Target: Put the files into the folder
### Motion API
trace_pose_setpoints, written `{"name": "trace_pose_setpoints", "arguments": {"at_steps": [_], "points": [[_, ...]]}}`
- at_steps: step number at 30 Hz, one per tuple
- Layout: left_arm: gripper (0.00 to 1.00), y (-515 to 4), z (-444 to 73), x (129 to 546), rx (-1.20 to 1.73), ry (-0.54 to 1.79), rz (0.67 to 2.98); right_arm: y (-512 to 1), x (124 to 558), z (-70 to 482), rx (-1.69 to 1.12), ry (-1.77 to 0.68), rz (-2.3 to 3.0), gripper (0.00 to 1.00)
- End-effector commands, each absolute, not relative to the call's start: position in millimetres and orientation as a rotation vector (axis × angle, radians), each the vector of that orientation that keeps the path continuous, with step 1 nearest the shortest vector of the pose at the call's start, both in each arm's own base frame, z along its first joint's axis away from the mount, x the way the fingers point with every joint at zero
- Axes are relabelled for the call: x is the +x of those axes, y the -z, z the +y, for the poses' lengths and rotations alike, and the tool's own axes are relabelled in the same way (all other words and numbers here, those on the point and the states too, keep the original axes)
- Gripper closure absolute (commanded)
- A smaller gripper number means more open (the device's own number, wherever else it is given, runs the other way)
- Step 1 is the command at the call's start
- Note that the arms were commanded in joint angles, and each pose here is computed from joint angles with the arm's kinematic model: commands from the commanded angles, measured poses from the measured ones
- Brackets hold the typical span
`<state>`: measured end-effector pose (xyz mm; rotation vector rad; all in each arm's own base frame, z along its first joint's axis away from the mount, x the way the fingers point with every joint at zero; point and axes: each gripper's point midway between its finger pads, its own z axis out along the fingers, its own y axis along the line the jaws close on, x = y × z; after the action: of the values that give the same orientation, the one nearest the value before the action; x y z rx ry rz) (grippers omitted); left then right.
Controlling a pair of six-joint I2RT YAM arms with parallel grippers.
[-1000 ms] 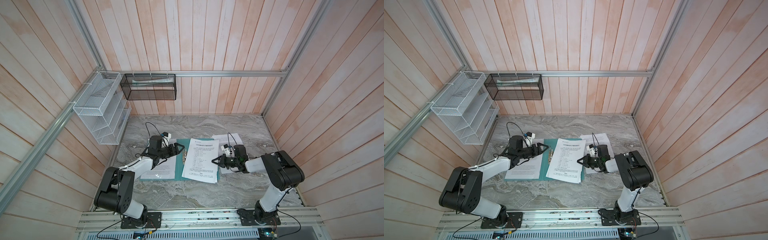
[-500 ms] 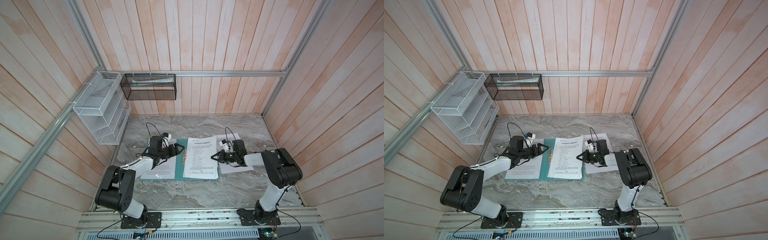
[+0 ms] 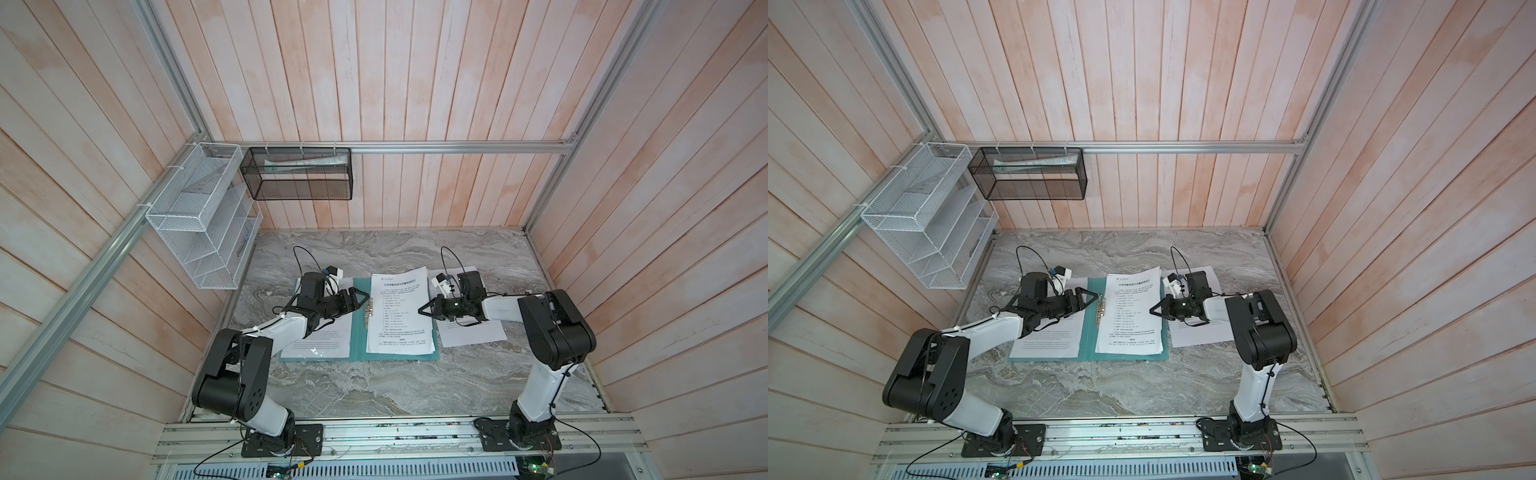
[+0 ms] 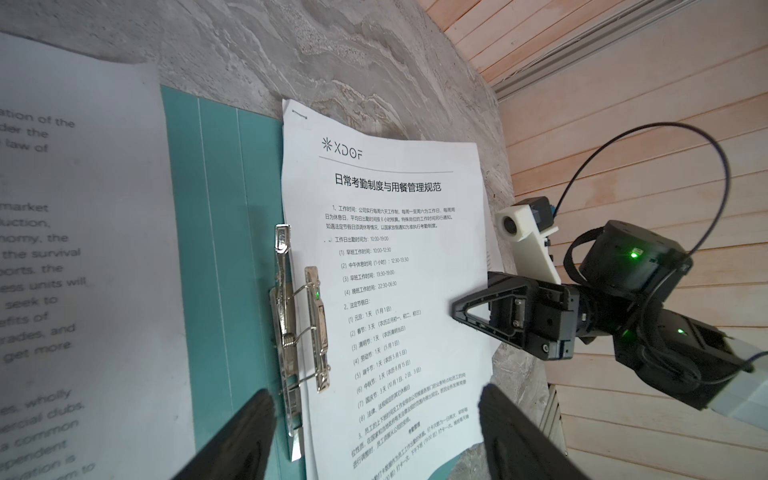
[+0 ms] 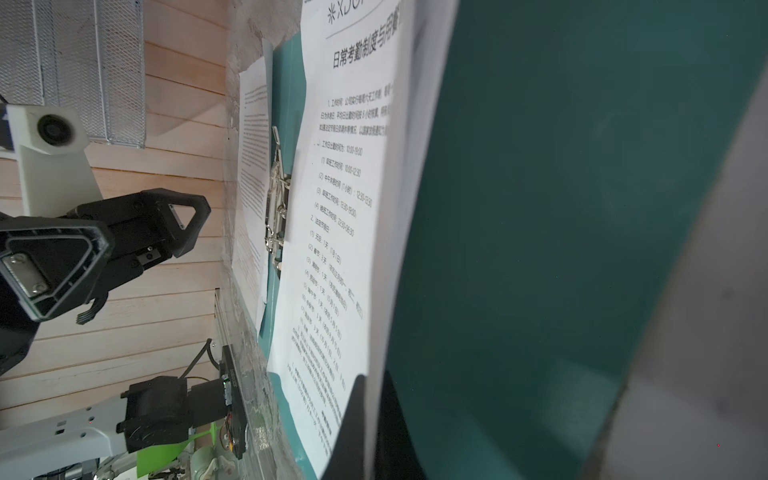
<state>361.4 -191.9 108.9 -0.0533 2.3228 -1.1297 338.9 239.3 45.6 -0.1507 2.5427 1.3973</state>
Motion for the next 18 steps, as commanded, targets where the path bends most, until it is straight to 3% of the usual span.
{"name": "trace_pose_setpoints", "arguments": {"at_steps": [1, 18], "points": [[0.21, -102, -191, 362, -0.038, 1.118, 2.331, -39, 336, 240, -0.194, -1.373, 2.582, 1.0], [0.21, -101, -194, 360, -0.032, 1.125, 2.333, -60, 328, 235, -0.336, -1.321, 2.556, 1.0]]}}
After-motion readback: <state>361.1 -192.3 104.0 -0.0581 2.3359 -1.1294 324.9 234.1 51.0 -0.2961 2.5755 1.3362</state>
